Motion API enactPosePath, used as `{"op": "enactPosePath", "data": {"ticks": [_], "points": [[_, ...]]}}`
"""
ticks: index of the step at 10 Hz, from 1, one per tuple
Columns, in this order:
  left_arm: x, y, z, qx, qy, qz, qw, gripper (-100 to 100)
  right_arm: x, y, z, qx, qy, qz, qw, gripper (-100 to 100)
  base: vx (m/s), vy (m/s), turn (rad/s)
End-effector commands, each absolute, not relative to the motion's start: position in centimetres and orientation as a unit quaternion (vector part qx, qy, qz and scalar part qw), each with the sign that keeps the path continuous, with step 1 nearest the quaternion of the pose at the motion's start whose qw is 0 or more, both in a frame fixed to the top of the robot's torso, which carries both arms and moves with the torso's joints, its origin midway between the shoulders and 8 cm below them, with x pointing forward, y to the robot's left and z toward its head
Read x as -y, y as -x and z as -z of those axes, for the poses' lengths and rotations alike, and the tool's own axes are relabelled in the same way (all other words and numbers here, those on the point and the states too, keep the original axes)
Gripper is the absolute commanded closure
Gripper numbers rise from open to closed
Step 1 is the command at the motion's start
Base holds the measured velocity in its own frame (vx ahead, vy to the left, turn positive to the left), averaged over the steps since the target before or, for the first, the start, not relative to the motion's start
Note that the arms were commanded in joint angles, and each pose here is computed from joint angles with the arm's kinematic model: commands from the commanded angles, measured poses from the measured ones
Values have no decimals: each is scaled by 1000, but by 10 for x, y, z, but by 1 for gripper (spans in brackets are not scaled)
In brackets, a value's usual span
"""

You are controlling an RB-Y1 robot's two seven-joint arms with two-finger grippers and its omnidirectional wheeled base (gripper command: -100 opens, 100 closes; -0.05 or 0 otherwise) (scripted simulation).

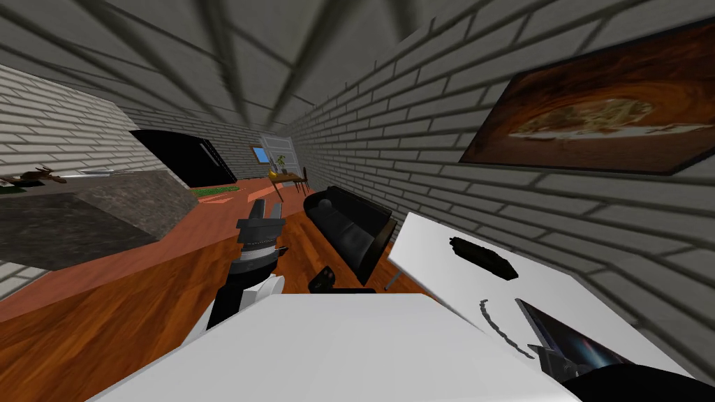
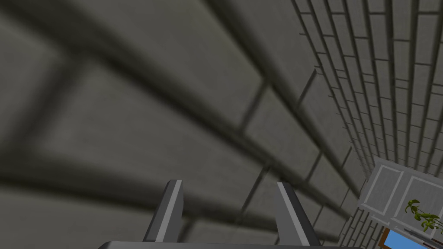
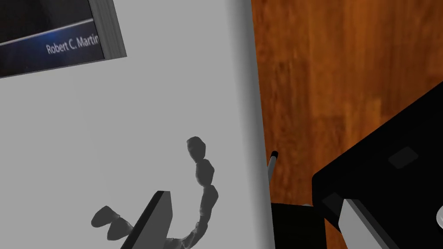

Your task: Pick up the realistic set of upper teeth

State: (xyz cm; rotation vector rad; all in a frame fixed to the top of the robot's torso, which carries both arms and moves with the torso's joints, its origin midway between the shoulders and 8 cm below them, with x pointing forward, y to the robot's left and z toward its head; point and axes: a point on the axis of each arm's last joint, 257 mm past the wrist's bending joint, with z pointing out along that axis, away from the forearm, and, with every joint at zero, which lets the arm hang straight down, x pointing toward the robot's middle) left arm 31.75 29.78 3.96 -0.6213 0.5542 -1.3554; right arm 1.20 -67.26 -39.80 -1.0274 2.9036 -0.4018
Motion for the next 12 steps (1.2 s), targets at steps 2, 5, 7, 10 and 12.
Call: {"op": "enactPosePath", "data": {"ticks": [2,5,7,10,12], "points": [[-298,-318,-40,-249,279,608,700,0,673,-15,399,-933,334,132,18,-100,59,-47,75],[-298,-318,-40,-249,279,609,700,0,674,-4,404,-945,299,132,14,-100,-83,-11,206],[-298,-318,-40,-249,279,609,700,0,674,9,409,-956,262,131,9,-100,-198,-14,428],[-298,-318,-40,-249,279,609,700,0,674,27,416,-969,207,132,1,-100,-187,-11,379],[-298,-318,-40,-249,279,609,700,0,673,39,421,-976,171,132,-5,-100,-182,25,374]]}}
